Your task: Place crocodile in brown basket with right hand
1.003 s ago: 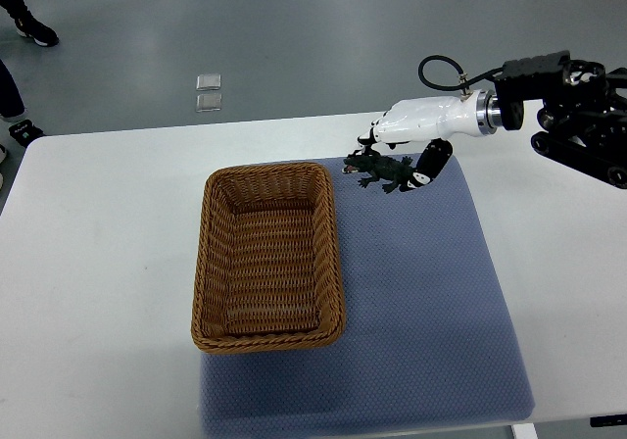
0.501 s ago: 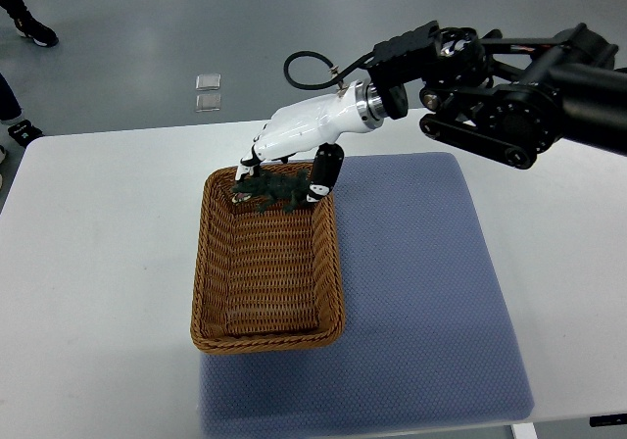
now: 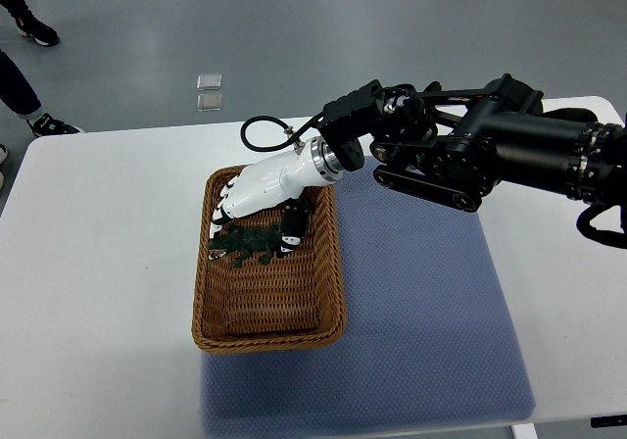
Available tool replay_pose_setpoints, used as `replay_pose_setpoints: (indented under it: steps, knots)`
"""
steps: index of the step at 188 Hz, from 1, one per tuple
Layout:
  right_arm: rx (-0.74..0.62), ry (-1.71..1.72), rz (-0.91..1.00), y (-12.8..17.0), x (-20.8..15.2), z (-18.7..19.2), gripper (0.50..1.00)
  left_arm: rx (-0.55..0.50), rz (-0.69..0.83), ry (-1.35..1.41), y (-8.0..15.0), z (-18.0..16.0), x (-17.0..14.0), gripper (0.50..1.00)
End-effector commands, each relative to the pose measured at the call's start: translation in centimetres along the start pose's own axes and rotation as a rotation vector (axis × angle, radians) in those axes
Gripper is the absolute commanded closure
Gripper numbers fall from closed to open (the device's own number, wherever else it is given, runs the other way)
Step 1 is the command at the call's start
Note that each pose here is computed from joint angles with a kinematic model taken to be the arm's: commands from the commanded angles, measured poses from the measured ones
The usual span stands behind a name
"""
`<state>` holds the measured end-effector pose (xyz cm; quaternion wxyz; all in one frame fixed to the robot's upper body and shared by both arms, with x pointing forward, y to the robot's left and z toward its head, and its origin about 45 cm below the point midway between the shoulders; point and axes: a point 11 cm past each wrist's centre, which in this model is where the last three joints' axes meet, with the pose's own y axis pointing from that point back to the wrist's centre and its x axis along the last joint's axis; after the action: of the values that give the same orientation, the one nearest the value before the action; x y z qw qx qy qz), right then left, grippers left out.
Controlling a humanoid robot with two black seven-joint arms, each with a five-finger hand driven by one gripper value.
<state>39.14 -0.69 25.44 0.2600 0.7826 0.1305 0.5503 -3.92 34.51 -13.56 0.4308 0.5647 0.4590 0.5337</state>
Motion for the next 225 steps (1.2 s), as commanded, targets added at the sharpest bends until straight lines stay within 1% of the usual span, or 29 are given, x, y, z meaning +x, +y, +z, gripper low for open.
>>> replay_pose_setpoints:
  steps: [1,34,59,69,89,100,109,124,126,137,145,173,202,225]
  knots:
    - [0.003,-0.009,0.010,-0.1,-0.3,0.0,0.570,0.000,0.000,0.000,0.0,0.0,0.0,0.500]
    - [-0.026,0.005,0.068,0.7,0.2,1.0,0.572,0.000,0.000,0.001,0.0,0.0,0.0,0.500]
    - [-0.032,-0.118,0.157,1.8,1.7,1.9,0.572,0.000,0.000,0.000,0.0,0.0,0.0,0.500]
    - [-0.027,-0.211,0.211,2.9,2.4,2.5,0.572,0.000,0.000,0.001,0.0,0.0,0.0,0.500]
    - [-0.012,-0.467,0.253,6.4,2.0,4.4,0.570,0.000,0.000,0.000,0.0,0.0,0.0,0.500]
    - [0.017,-0.601,0.329,8.4,2.3,5.3,0.570,0.000,0.000,0.000,0.0,0.0,0.0,0.500]
    - [-0.021,-0.684,0.383,9.5,2.3,6.3,0.570,0.000,0.000,0.001,0.0,0.0,0.0,0.500]
    - [-0.077,-0.891,0.488,11.9,0.1,8.7,0.570,0.000,0.000,0.000,0.0,0.0,0.0,0.500]
    - [-0.077,-0.891,0.488,11.9,0.0,8.7,0.570,0.000,0.000,0.000,0.0,0.0,0.0,0.500]
    - [-0.088,-1.016,0.571,13.8,-0.9,9.9,0.570,0.000,0.000,0.000,0.0,0.0,0.0,0.500]
    - [-0.078,-1.090,0.608,14.5,-1.8,10.4,0.570,0.000,0.000,0.001,0.0,0.0,0.0,0.500]
    - [-0.004,-1.340,0.746,15.5,-5.2,11.3,0.570,0.000,0.000,0.001,0.0,0.0,0.0,0.500]
    - [0.005,-1.609,0.834,14.9,-10.9,11.8,0.570,0.000,0.000,0.001,0.0,0.0,0.0,0.500]
    - [0.043,-1.785,0.918,15.0,-13.7,11.9,0.570,0.000,0.000,0.001,0.0,0.0,0.0,0.500]
